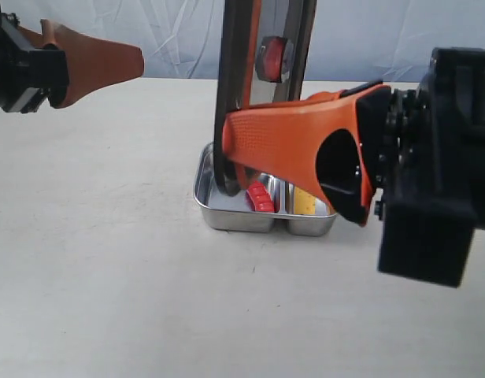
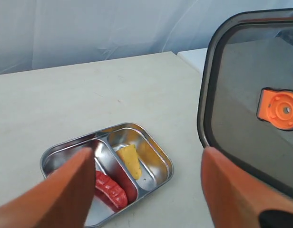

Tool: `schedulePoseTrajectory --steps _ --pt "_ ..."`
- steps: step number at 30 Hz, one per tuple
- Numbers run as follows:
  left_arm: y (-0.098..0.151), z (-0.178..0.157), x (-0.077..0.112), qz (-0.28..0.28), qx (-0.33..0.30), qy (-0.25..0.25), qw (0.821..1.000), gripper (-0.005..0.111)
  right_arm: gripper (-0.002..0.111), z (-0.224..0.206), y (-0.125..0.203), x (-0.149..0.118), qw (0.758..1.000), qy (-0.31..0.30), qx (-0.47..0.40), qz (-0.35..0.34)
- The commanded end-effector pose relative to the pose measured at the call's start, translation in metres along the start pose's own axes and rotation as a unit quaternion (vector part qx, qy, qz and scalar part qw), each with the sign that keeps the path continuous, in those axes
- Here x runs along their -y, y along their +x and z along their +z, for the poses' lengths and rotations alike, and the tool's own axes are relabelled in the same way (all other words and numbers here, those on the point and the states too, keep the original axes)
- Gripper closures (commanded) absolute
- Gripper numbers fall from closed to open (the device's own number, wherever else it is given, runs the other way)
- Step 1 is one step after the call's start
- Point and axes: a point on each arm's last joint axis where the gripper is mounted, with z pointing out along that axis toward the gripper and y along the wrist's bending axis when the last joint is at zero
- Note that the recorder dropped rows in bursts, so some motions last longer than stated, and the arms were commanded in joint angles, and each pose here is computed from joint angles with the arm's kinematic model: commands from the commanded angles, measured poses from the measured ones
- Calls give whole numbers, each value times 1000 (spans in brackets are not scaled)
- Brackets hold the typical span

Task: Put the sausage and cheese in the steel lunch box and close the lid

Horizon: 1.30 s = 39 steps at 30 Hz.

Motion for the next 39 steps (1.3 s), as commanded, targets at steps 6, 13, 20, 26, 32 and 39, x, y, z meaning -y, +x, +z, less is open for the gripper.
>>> schedulePoseTrajectory --steps 6,13,20,26,32,39 --pt "0 -1 1 -3 2 0 1000 46 109 -7 4 5 997 48 -36 -40" --pt "0 -1 1 -3 0 3 1000 46 109 -25 2 14 985 166 -24 -26" --pt "0 -1 1 -3 0 3 1000 46 109 -16 12 10 987 139 76 -21" --pt "0 -1 1 -3 0 4 1000 46 109 -14 24 14 985 118 123 -9" --pt "0 -1 1 -3 0 4 1000 46 109 -12 33 11 989 89 114 -38" --pt "1 -1 2 -3 -1 5 1000 46 109 -8 43 1 994 29 57 -89"
